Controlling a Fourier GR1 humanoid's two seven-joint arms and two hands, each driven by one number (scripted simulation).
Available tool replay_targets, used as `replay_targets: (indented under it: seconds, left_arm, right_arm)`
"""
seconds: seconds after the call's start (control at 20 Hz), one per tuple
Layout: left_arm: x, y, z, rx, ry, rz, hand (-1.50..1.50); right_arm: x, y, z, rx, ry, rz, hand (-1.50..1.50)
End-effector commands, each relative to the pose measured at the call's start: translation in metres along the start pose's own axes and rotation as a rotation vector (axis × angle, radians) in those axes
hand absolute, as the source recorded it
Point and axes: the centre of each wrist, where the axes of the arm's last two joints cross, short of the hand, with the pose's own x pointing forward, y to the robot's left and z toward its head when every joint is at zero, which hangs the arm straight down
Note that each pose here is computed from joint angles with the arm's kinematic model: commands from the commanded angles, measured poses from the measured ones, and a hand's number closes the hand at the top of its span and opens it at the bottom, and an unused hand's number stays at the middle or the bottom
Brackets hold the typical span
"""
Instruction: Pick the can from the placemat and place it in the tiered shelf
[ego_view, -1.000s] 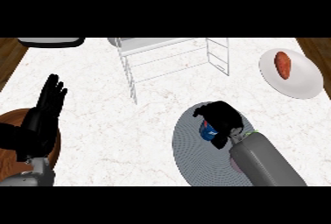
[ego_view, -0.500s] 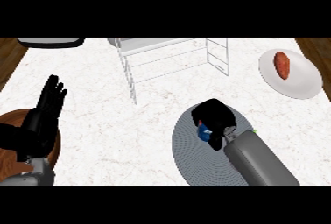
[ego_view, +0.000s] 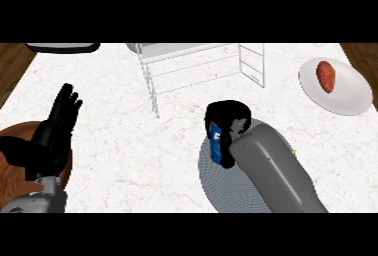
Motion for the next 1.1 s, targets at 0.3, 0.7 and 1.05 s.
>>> replay_targets:
  seconds: [0.3, 0.7, 1.05]
  left_arm:
    - [0.003, -0.016, -0.002, -0.032, -0.013, 0.02, 0.0]
    - [0.001, 0.002, -0.004, -0.028, -0.021, 0.003, 0.0]
    - [0.01, -0.015, -0.002, -0.013, -0.026, 0.008, 0.0]
  right_arm:
    - [0.034, -0.123, 0.064, -0.187, -0.001, -0.418, 1.5]
    - [0.096, -0.196, 0.128, -0.428, 0.152, -0.526, 1.5]
    - [0.08, -0.236, 0.129, -0.482, 0.224, -0.486, 1.5]
